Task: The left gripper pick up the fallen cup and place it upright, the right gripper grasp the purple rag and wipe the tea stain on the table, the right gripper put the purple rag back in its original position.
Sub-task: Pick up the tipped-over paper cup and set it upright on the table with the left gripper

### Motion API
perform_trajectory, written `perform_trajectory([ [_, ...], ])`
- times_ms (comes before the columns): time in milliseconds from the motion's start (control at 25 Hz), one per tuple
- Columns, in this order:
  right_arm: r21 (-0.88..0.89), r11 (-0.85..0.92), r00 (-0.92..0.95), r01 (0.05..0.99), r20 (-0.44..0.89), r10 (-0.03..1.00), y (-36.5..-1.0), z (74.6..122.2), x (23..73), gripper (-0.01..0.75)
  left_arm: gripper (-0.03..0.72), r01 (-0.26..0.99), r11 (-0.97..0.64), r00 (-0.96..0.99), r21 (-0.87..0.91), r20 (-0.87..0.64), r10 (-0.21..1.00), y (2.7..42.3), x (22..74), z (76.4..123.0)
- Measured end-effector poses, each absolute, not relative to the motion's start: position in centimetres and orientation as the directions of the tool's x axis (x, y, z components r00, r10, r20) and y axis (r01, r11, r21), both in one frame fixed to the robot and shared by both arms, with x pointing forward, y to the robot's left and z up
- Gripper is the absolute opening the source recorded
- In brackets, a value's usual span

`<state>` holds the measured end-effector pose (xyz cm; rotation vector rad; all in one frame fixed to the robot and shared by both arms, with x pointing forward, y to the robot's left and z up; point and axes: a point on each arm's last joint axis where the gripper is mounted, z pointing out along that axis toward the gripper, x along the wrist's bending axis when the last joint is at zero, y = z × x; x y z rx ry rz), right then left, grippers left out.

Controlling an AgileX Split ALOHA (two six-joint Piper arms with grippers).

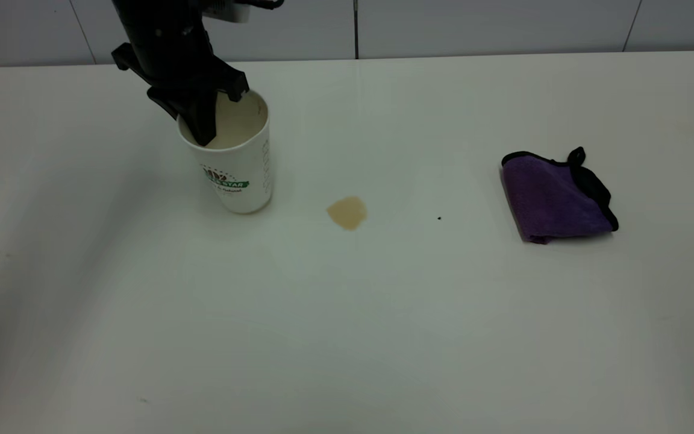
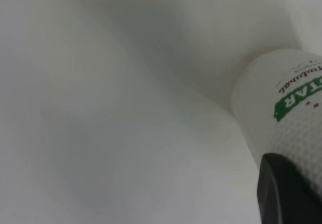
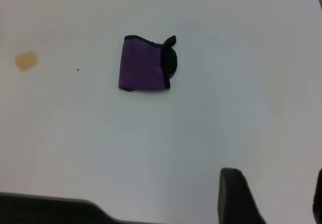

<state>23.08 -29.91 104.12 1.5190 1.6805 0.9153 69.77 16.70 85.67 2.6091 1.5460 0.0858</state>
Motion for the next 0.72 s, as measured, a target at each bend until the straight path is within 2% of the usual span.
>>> perform_trajectory([
  [520,0.855,0.07,-0.083,0.513,-0.031,0.996,-29.9,104.1,23.1,0.405,-0.023,0.881,-0.451,0.457,0.143,-0.011,0.89,17.4,70.8,85.0],
  [720,0.855,0.07,-0.083,0.513,-0.031,0.996,-29.9,104.1,23.1,0.405,0.008,0.888,-0.438,0.444,0.142,-0.011,0.896,18.1,71.0,85.0],
])
